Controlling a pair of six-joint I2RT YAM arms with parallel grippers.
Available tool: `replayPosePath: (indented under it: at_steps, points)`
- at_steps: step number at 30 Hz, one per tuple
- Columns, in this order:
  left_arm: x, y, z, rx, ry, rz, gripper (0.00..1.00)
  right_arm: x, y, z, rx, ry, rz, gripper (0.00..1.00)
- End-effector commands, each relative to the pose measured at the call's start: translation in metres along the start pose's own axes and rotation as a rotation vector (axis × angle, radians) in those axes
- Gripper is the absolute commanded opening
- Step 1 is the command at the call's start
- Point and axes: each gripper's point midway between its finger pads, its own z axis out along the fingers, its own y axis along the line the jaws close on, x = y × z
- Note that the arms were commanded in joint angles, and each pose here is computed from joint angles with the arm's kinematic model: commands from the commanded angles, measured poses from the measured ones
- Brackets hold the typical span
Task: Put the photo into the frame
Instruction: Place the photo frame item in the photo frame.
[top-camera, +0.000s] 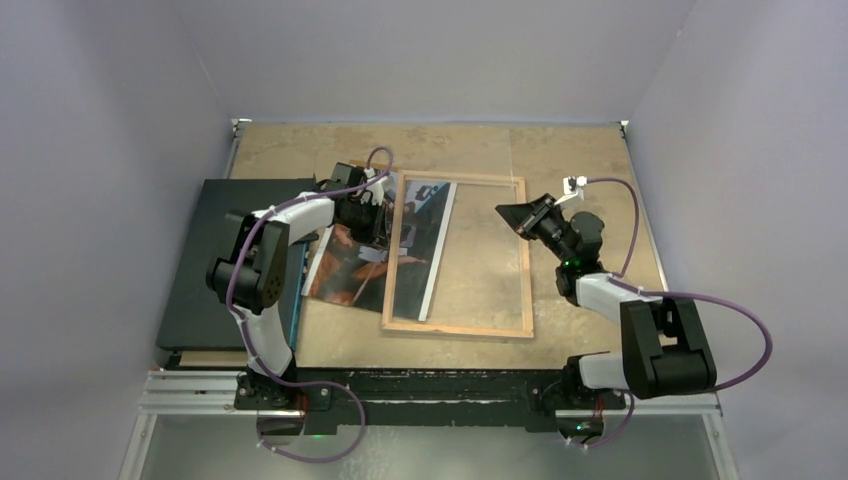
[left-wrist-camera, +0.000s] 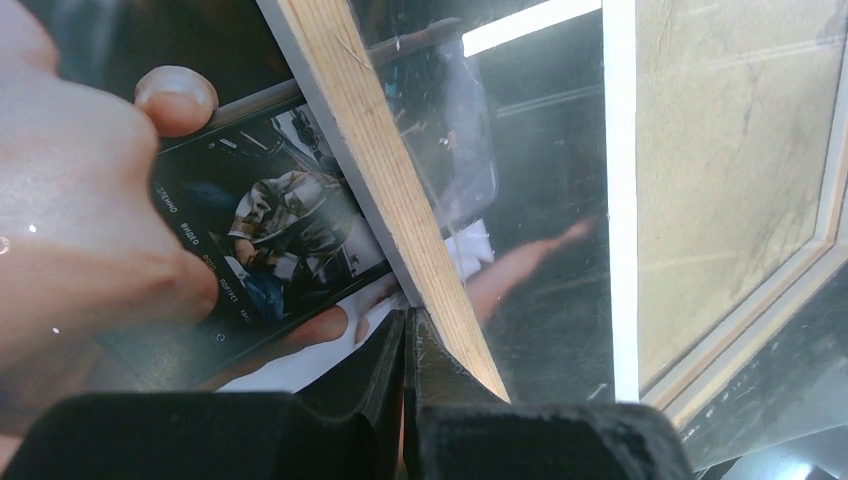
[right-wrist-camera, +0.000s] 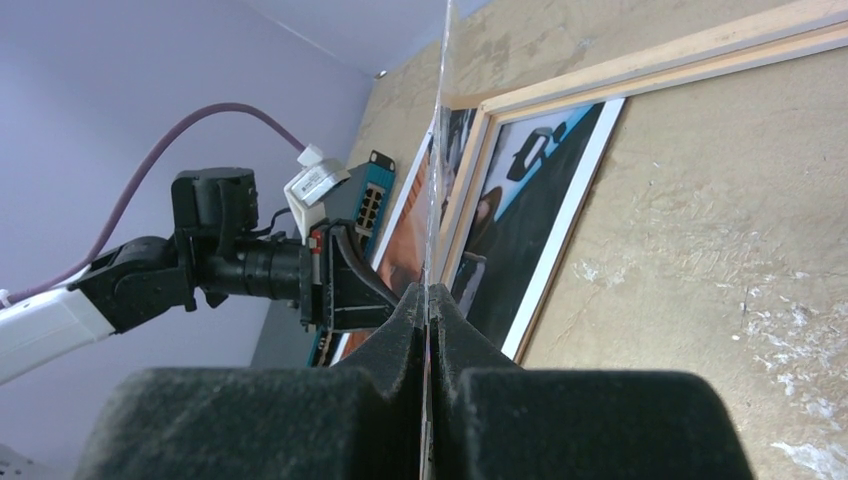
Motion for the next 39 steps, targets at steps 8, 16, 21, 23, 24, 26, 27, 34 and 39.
replayPosePath:
  at_steps: [8,16,21,23,24,26,27,34,39]
  points:
    - [-0.015,-0.014,-0.01,0.032,-0.043,0.037,0.0,-0.008,0.004,-0.006,-0.039,-0.016,-0.073,0.0]
    - [-0.016,-0.015,-0.011,0.037,-0.045,0.032,0.0,-0.007,-0.007,-0.009,-0.036,-0.025,-0.061,0.0]
    - [-0.017,-0.016,-0.011,0.038,-0.046,0.031,0.0,-0.005,-0.009,-0.009,-0.048,-0.033,-0.056,0.0]
    - [-0.017,-0.016,-0.01,0.04,-0.044,0.029,0.0,-0.005,-0.009,-0.008,-0.057,-0.038,-0.055,0.0]
    - [-0.017,-0.016,-0.01,0.041,-0.044,0.028,0.0,-0.005,-0.009,-0.008,-0.065,-0.039,-0.054,0.0]
    - [-0.016,-0.016,-0.01,0.04,-0.042,0.027,0.0,-0.003,-0.007,-0.008,-0.083,-0.04,-0.04,0.0]
    - [-0.016,-0.016,-0.01,0.04,-0.042,0.028,0.0,-0.003,-0.007,-0.008,-0.089,-0.041,-0.034,0.0]
    - [-0.007,-0.014,-0.006,0.048,-0.028,0.023,0.0,-0.001,-0.009,-0.016,-0.084,-0.083,0.061,0.0]
    - [0.005,-0.013,0.0,0.059,-0.01,0.013,0.0,0.004,-0.01,-0.021,-0.093,-0.095,0.099,0.0]
